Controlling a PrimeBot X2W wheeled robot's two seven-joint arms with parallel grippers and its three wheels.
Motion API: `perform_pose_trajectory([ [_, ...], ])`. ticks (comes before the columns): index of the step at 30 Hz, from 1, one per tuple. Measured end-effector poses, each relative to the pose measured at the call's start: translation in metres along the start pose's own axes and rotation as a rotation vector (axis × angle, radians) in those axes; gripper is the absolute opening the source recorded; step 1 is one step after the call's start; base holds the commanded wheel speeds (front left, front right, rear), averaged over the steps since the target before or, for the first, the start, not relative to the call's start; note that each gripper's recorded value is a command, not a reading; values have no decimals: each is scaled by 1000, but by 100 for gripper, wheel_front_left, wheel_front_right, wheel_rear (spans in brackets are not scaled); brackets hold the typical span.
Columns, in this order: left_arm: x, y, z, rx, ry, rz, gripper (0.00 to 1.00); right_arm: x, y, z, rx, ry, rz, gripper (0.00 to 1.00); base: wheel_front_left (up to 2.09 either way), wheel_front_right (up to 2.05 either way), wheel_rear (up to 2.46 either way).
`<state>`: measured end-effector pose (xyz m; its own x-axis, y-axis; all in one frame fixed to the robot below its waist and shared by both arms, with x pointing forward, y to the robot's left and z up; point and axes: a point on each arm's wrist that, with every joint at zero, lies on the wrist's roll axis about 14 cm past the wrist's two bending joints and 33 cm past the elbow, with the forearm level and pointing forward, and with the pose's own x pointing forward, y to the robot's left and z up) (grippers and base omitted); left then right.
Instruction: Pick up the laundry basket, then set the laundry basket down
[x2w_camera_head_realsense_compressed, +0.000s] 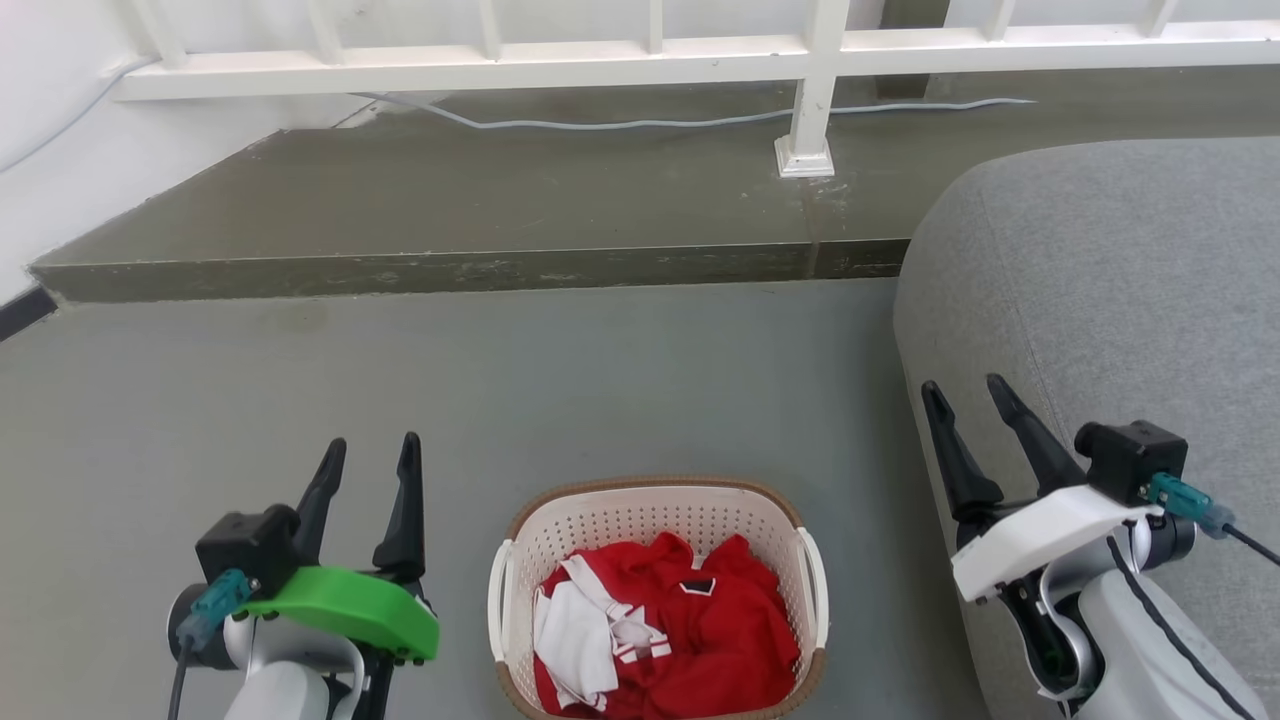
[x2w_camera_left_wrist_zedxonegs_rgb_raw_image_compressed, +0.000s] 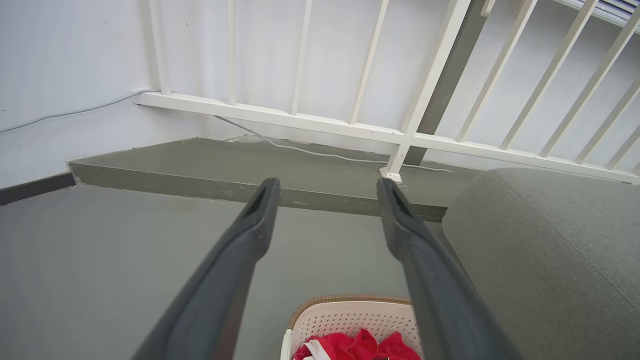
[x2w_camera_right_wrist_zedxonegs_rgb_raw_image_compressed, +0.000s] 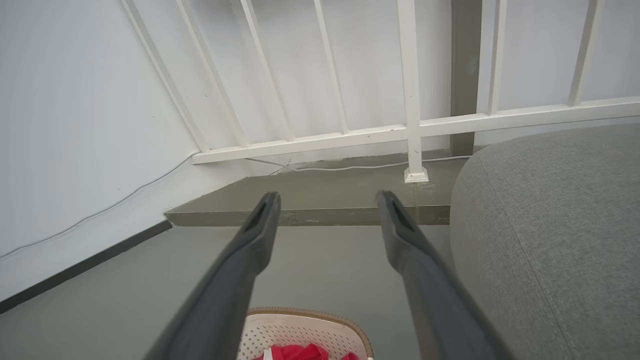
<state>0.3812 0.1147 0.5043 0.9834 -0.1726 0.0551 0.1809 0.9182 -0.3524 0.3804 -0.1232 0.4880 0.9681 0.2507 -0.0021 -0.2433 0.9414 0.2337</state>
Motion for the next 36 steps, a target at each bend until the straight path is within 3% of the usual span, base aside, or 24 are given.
perform_pose_trajectory([
  [23, -9, 1, -6, 15, 11, -1, 100, -9, -3, -4, 0, -2, -22, 100, 0, 0, 0],
  [24, -9, 0, -6, 14, 12, -7, 0, -9, -3, -4, -2, -3, -21, 0, 0, 0, 0],
  [30, -18, 3, -27, -1, 77, 11, 0, -20, -3, -27, 25, 64, -43, 0, 0, 0, 0],
  [36, -18, 7, -27, -51, 80, 34, 0, -21, -8, -28, 74, 67, -71, 0, 0, 0, 0],
])
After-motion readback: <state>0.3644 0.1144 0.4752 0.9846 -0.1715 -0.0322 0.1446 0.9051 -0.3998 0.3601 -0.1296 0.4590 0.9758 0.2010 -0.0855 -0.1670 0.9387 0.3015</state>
